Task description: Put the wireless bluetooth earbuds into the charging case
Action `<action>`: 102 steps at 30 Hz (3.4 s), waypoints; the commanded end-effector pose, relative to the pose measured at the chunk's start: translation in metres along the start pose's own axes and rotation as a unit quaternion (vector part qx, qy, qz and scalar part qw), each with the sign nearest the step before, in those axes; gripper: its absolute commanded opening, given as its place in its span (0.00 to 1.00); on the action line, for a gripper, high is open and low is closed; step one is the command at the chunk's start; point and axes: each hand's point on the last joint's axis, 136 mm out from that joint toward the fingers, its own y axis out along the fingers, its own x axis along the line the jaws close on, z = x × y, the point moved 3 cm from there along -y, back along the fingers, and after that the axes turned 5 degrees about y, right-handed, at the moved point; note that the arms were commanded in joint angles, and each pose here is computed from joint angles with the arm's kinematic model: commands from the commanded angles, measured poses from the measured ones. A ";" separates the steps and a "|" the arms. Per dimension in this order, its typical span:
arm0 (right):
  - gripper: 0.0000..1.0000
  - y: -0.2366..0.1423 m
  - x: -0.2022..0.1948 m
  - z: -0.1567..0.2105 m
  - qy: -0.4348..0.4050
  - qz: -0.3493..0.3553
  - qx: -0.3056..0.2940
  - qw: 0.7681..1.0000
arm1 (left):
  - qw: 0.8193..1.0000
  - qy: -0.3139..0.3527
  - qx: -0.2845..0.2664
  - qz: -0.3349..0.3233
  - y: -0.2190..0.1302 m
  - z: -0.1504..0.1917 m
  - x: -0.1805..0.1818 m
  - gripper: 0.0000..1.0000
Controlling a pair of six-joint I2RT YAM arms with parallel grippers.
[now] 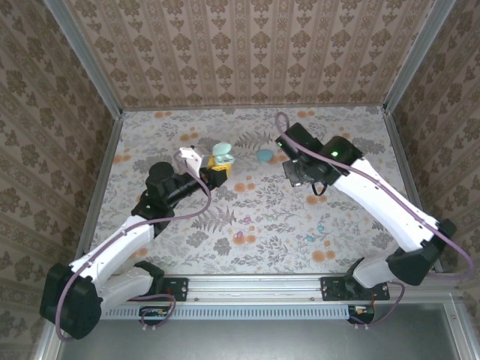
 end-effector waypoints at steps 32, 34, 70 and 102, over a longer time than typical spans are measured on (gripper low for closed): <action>0.17 -0.029 0.078 -0.060 -0.036 -0.173 -0.123 0.977 | 0.989 0.041 -0.049 0.134 0.036 -0.032 -0.049 0.34; 0.17 -0.028 0.078 -0.062 -0.038 -0.167 -0.125 0.977 | 0.989 0.042 -0.049 0.135 0.036 -0.031 -0.049 0.34; 0.17 -0.007 0.103 -0.056 -0.066 -0.142 -0.118 0.981 | 0.992 0.048 -0.067 0.098 0.034 -0.038 -0.042 0.34; 0.47 -0.064 0.087 -0.056 0.031 -0.255 -0.139 0.956 | 0.993 0.066 -0.059 0.082 0.031 -0.034 -0.039 0.34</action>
